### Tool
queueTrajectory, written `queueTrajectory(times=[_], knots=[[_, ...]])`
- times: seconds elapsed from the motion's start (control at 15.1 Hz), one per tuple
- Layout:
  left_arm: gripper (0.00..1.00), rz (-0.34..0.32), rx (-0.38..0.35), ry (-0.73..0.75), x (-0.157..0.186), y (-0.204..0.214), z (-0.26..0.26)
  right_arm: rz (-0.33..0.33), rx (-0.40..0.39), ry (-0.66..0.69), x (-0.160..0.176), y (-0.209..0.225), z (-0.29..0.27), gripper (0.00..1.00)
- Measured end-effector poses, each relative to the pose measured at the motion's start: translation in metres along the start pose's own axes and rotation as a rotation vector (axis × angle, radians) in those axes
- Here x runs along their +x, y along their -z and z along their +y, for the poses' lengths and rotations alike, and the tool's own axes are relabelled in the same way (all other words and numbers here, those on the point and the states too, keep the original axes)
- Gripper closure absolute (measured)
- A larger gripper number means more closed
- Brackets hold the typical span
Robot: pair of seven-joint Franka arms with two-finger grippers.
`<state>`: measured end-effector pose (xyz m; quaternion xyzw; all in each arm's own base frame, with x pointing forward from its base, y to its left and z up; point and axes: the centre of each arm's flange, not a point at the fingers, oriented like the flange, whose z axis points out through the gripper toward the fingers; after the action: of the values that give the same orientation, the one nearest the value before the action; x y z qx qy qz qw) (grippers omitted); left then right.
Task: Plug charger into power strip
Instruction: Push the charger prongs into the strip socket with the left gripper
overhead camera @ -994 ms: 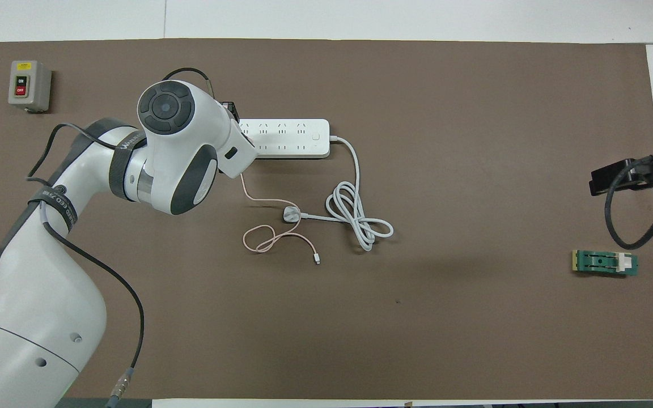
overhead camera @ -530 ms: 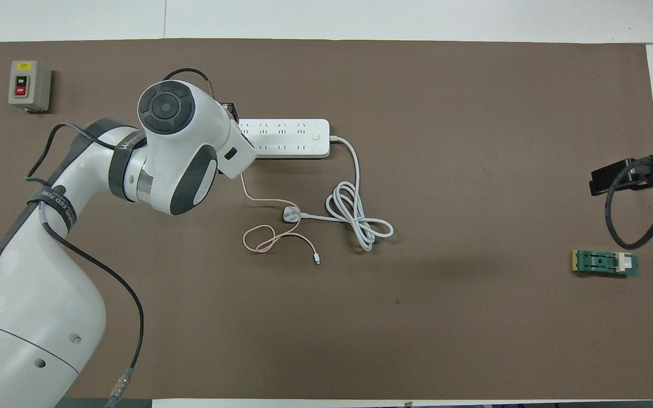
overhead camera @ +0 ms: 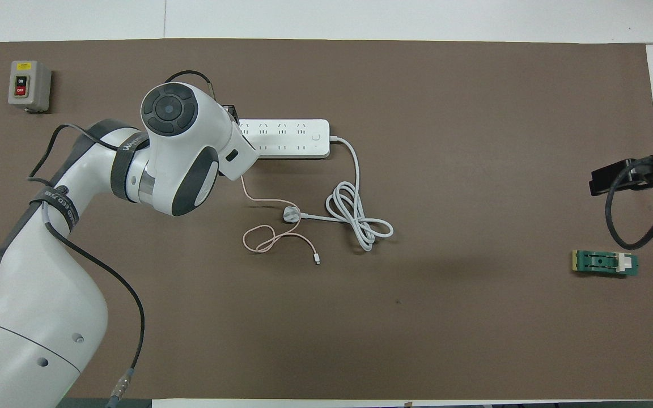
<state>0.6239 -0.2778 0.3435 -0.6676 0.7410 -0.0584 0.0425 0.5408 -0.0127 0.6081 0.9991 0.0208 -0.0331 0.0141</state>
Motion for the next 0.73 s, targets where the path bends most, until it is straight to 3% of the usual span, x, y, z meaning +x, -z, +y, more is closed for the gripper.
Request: queueTrajectory(times=[0.73], knots=[[0.69, -0.045, -0.02, -0.042, 0.0079, -0.0076, -0.0047, 0.001, 0.008, 0.0, 0.0001, 0.0, -0.001, 0.0]])
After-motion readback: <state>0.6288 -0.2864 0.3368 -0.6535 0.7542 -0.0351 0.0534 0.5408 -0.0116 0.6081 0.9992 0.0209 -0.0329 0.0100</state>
